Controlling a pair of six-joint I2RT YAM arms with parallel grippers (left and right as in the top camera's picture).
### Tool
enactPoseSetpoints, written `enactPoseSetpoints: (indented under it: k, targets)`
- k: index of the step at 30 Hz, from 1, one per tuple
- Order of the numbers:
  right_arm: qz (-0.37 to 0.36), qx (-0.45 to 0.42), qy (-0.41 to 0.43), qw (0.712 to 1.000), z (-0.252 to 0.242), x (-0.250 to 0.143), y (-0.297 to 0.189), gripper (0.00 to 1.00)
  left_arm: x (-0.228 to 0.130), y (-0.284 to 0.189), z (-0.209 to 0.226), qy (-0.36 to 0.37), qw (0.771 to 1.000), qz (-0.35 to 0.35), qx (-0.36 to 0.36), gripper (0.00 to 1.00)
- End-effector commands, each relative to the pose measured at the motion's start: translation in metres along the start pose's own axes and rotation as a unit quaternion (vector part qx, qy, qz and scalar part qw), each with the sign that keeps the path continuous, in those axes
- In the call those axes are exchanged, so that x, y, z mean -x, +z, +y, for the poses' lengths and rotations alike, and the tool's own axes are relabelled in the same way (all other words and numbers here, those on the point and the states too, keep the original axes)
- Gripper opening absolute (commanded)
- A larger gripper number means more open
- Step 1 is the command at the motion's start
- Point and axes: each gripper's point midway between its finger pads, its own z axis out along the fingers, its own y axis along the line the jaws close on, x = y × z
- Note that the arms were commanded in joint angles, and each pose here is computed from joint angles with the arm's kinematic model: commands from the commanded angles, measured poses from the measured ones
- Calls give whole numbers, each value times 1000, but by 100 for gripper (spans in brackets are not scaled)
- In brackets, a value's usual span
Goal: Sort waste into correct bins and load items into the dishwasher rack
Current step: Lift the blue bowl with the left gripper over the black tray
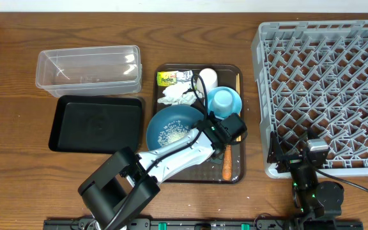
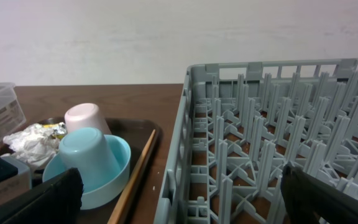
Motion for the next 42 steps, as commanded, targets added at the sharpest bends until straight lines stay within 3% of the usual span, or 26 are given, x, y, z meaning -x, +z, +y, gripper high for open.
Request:
enactPoseSetpoints:
  k: [1,8,18,27,33,42]
  targets:
    - [-2,-10,6,1000,-5,0,0,99,3,0,3,-2,1000,-4,12,20]
    - [-2,-10,6,1000,-5,0,0,99,7,-23,4,-6,1000,-24,-2,6]
    - [-1,-10,6,1000,-5,0,0,99,19,-90,12,-9,994,-96,-44,6]
    - [-1,-10,6,1000,-5,0,0,99,35,-139,74,-41,987,-150,-45,6]
    - [-1,-10,6,1000,-5,0,0,99,52,-144,114,-77,982,-165,-47,6]
    - [-1,-10,6,1000,-5,0,0,99,89,-152,167,-186,951,-205,-139,6]
